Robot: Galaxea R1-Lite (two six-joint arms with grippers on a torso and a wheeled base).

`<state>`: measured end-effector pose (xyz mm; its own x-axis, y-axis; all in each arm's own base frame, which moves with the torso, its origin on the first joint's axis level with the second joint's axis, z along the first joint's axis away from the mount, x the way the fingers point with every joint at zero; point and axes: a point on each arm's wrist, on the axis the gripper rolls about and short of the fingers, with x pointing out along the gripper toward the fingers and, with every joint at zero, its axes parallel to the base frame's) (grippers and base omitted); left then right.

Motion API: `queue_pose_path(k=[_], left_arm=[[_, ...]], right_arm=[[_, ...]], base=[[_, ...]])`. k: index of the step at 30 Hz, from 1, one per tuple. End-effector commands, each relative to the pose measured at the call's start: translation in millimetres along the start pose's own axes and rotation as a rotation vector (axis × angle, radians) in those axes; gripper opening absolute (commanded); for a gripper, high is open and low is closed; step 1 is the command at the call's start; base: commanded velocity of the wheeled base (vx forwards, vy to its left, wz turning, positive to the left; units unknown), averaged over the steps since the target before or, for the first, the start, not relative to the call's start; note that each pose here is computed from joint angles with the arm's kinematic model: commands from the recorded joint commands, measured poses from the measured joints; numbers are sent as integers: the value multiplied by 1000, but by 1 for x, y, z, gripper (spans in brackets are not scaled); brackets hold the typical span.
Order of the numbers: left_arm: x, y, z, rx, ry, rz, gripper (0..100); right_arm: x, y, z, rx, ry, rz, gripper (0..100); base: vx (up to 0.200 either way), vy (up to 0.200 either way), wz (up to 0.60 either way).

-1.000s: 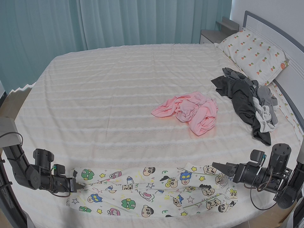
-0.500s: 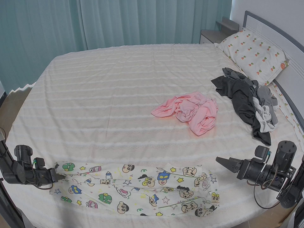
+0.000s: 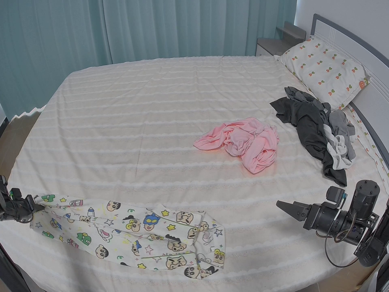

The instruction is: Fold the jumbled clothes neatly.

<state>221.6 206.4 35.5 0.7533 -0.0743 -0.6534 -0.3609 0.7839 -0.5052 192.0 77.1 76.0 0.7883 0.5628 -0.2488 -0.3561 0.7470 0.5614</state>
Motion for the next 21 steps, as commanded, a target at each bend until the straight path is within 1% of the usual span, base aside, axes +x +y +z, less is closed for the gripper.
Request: queue_pose_path(k=[1, 3, 5, 9, 11, 15, 16, 19, 20, 21], left_arm=[[-27, 36, 41, -69, -96, 25, 0], [-43, 52, 63, -125, -110, 22, 0], [-48, 51, 72, -143, -86, 18, 0], [-54, 46, 75, -156, -71, 13, 0], [-61, 39, 74, -151, -78, 13, 0], [-58, 4, 65, -104, -40, -22, 0], [-57, -12, 58, -79, -15, -41, 0], [-57, -52, 41, -7, 30, -93, 0], [-57, -69, 32, 29, 54, -114, 0], [-57, -78, 27, 50, 66, -118, 0]], right_arm=[[-2, -1, -3, 4, 13, -8, 100], [-2, -2, -3, 6, 9, -8, 100], [-2, -3, -2, 6, 10, -12, 100], [-2, -3, -3, 9, 15, -6, 100], [-3, -3, -2, 8, 12, -6, 100], [-3, -4, -1, 10, 8, -11, 100], [-3, -5, -1, 9, 7, -12, 100], [-3, -5, -1, 9, 7, -12, 100], [-3, -5, -1, 9, 7, -12, 100], [-3, -5, -1, 9, 7, -12, 100]], base=[[0, 0, 0], [0, 0, 0], [0, 0, 0], [0, 0, 0], [0, 0, 0], [0, 0, 0], [0, 0, 0], [0, 0, 0], [0, 0, 0], [0, 0, 0]])
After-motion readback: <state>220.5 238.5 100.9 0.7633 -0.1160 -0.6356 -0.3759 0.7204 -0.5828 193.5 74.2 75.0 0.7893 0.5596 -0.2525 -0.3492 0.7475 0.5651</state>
